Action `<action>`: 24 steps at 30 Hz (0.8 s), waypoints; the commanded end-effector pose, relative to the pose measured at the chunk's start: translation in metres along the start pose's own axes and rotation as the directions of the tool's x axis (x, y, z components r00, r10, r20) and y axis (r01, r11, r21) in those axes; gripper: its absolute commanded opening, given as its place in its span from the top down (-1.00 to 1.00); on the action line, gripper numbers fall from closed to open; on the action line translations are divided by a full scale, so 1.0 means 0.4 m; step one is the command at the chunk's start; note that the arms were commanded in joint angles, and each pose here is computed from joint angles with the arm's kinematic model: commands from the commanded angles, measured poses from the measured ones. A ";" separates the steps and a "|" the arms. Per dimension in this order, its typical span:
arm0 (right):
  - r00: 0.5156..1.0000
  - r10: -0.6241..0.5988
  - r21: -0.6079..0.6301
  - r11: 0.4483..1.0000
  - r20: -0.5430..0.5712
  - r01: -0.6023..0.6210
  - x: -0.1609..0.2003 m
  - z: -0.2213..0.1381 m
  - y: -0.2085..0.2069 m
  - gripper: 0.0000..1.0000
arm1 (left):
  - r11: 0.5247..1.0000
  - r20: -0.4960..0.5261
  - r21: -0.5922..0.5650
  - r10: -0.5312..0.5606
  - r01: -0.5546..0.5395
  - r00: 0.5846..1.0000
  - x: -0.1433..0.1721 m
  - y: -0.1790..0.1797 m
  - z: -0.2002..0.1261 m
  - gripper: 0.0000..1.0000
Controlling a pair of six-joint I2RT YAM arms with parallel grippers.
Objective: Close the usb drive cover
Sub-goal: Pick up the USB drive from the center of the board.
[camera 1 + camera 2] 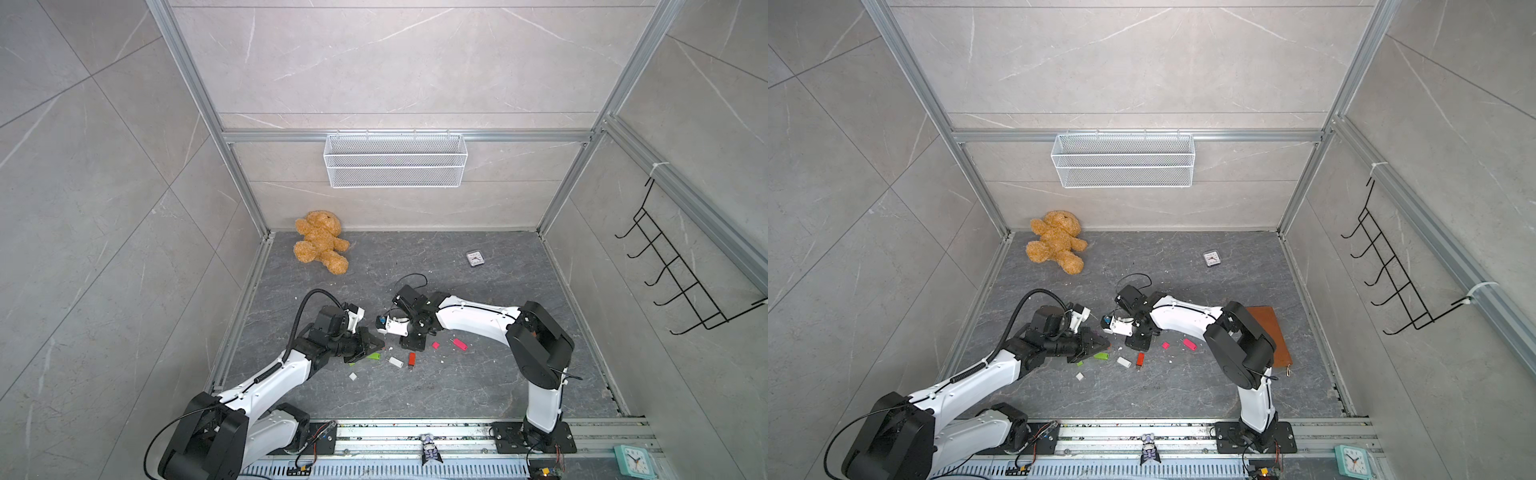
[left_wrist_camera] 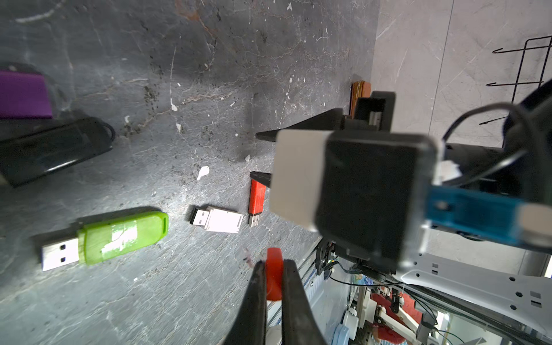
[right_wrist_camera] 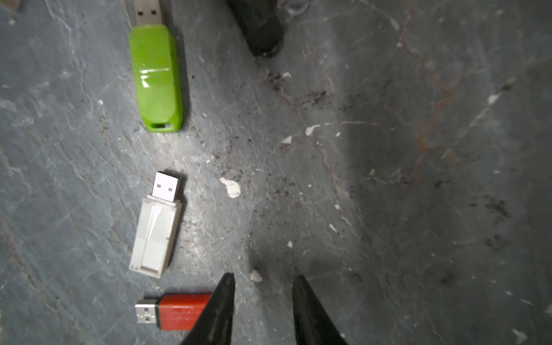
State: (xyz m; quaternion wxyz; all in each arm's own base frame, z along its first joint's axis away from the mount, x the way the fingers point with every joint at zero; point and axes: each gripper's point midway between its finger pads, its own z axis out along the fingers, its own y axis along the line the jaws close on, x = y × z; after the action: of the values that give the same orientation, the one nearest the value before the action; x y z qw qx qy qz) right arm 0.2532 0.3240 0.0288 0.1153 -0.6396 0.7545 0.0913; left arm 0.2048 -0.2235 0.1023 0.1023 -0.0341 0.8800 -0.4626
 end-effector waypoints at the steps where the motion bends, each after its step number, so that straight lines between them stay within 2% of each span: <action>1: 0.999 0.002 -0.028 1.000 -0.041 -0.003 0.021 0.009 0.023 0.27 | 1.000 0.003 -0.007 0.011 -0.011 1.000 -0.002 0.000 -0.005 1.00; 13: 0.987 0.010 -0.002 1.000 -0.158 -0.010 0.149 -0.031 0.067 0.29 | 1.000 -0.010 -0.005 0.016 -0.016 1.000 -0.006 -0.002 0.002 1.00; 21: 0.998 0.033 0.011 0.999 -0.060 -0.032 0.100 -0.067 0.051 0.27 | 1.000 -0.008 -0.004 0.018 -0.018 1.000 -0.006 -0.007 -0.002 1.00; 24: 1.000 -0.009 -0.036 0.999 -0.016 0.008 0.092 -0.084 0.065 0.26 | 1.000 0.004 -0.010 0.026 -0.026 1.000 -0.006 -0.010 -0.011 1.00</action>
State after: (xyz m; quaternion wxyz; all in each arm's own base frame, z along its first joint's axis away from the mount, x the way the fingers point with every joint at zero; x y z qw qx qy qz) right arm 0.2217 0.2772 0.0309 0.0780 -0.6372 0.7638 0.0669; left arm 0.2024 -0.2211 0.0930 0.0893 -0.0403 0.8875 -0.4503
